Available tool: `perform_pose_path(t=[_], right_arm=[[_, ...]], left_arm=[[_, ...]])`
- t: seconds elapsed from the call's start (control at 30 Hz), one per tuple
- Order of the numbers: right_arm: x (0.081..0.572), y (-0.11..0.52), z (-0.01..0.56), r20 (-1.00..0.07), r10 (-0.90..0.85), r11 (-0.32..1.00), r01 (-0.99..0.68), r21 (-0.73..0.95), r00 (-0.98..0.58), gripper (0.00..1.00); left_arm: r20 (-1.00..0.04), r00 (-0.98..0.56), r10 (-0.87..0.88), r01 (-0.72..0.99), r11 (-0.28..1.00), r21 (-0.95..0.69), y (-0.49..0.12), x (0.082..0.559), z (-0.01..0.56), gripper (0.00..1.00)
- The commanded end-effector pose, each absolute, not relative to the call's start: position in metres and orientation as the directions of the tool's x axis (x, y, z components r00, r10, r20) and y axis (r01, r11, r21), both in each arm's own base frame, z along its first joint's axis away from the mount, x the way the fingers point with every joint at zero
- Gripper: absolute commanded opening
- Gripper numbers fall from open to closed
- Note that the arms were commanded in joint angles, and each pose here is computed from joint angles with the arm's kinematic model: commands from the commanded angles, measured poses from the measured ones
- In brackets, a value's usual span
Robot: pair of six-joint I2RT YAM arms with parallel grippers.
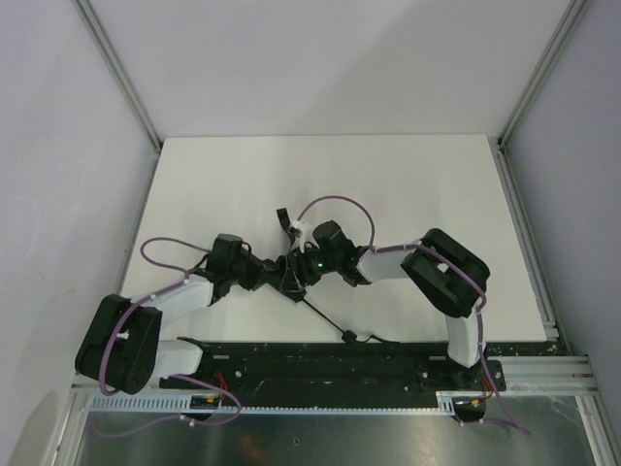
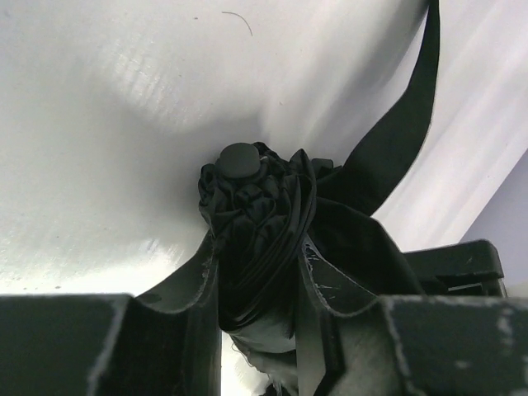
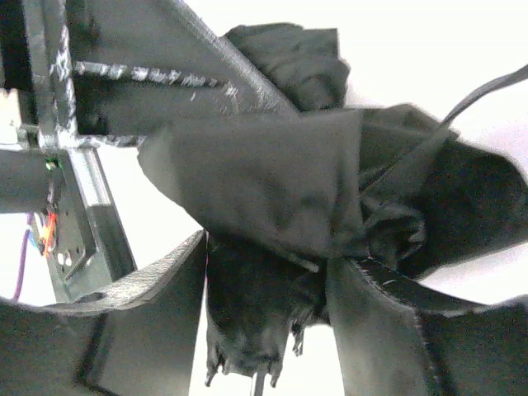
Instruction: Put away the umbrella
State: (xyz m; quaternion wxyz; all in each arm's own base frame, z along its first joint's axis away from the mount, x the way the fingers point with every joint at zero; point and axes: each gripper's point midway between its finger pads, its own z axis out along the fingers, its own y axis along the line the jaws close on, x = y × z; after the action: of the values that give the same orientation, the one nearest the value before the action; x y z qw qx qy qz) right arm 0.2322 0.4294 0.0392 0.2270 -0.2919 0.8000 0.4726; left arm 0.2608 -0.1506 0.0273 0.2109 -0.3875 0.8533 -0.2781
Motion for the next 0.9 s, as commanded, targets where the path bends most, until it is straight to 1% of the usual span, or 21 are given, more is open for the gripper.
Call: perform_pose_path(t=[0.0, 0.03, 0.1, 0.17, 0.27, 0.33, 0.4, 0.57, 0.67, 0.73, 0.83, 0.87], right_arm=[[0.22, 0.387, 0.026, -0.622, -0.386, 0.575, -0.705, 0.416, -0.681, 0.73], [0.224, 0.384, 0.037, -0.656, -0.394, 0.591, -0.724, 0.355, -0.644, 0.8], [0.229, 0.378, 0.055, -0.715, -0.419, 0.612, -0.756, 0.233, -0.56, 0.86], [0.234, 0.374, 0.074, -0.768, -0.451, 0.63, -0.772, 0.086, -0.454, 0.87], [0.23, 0.379, 0.095, -0.81, -0.512, 0.613, -0.782, -0.111, -0.287, 0.87], [0.225, 0.389, 0.103, -0.82, -0.543, 0.58, -0.787, -0.211, -0.181, 0.87], [0.223, 0.4, 0.106, -0.822, -0.559, 0.56, -0.781, -0.277, -0.109, 0.86], [0.226, 0.423, 0.095, -0.806, -0.591, 0.532, -0.762, -0.368, -0.024, 0.82], [0.231, 0.433, 0.078, -0.784, -0.621, 0.522, -0.748, -0.409, -0.005, 0.8], [0.234, 0.438, 0.067, -0.773, -0.635, 0.514, -0.747, -0.421, -0.002, 0.77], [0.238, 0.44, 0.049, -0.758, -0.652, 0.514, -0.745, -0.424, -0.019, 0.66], [0.239, 0.439, 0.042, -0.752, -0.659, 0.516, -0.746, -0.42, -0.032, 0.58]], left_arm=[[-0.128, -0.685, -0.718, -0.603, 0.656, -0.455, -0.133, 0.216, -0.017, 0.0], [-0.12, -0.687, -0.716, -0.607, 0.658, -0.446, -0.133, 0.215, -0.018, 0.0], [-0.105, -0.69, -0.717, -0.62, 0.659, -0.425, -0.132, 0.211, -0.019, 0.0], [-0.091, -0.689, -0.719, -0.634, 0.659, -0.405, -0.131, 0.208, -0.02, 0.0], [-0.074, -0.691, -0.719, -0.646, 0.66, -0.384, -0.131, 0.204, -0.019, 0.0], [-0.066, -0.693, -0.718, -0.65, 0.662, -0.372, -0.131, 0.203, -0.018, 0.0], [-0.064, -0.693, -0.719, -0.655, 0.663, -0.362, -0.13, 0.202, -0.017, 0.0], [-0.044, -0.692, -0.72, -0.665, 0.661, -0.349, -0.13, 0.198, -0.018, 0.0], [-0.032, -0.693, -0.72, -0.669, 0.66, -0.342, -0.131, 0.195, -0.019, 0.0], [-0.029, -0.69, -0.723, -0.673, 0.656, -0.342, -0.131, 0.195, -0.019, 0.0], [-0.024, -0.689, -0.724, -0.675, 0.654, -0.341, -0.131, 0.193, -0.018, 0.0], [-0.025, -0.69, -0.724, -0.674, 0.654, -0.344, -0.132, 0.194, -0.017, 0.0]])
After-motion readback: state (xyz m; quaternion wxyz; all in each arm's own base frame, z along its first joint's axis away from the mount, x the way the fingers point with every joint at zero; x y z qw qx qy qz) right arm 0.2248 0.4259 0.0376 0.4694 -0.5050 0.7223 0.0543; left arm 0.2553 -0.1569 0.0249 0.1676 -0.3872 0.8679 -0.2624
